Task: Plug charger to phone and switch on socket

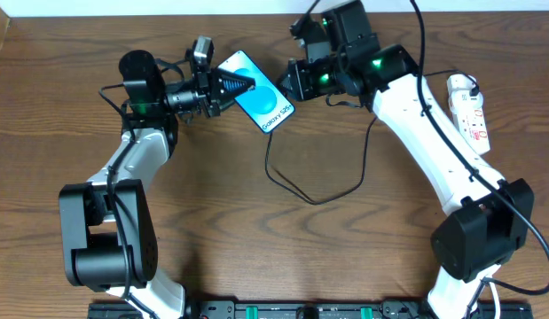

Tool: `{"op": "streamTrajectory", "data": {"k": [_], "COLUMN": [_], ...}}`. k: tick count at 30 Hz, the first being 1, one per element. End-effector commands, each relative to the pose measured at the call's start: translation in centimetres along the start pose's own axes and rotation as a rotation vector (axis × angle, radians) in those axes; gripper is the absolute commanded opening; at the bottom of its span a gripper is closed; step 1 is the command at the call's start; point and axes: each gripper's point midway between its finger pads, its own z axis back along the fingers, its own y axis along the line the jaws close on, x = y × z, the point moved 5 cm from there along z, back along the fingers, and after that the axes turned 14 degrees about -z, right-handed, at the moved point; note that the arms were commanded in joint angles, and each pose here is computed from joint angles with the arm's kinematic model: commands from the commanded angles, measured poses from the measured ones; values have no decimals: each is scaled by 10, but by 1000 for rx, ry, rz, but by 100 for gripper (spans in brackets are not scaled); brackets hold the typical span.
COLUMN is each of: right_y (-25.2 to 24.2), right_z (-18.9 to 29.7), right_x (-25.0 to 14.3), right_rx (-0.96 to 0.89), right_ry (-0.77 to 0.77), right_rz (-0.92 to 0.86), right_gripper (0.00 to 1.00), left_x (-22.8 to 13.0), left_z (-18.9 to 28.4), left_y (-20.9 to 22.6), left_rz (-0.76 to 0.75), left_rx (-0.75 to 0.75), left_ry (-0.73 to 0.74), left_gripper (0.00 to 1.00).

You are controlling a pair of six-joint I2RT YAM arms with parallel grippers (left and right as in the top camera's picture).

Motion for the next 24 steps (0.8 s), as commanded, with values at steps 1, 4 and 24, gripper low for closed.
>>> {"op": "streamTrajectory", "data": {"k": [1,4,24], "right_y": [-3,-32,-3], "right_z": [4,8,-4], "right_x": [2,-2,-21], "right_rx": [-94,-331,-204], "right_ry": [-24,-50,55], "right_rz": [100,14,233], "right_gripper": [26,30,34], "left_x": [1,0,-6], "left_z": [-4,-8,-21], "left_y": [2,2,0], "left_rz": [-84,-85,-115], "left_rx": [20,18,7], "left_ry": [-19,-13,16], "left_gripper": [7,7,7]}}
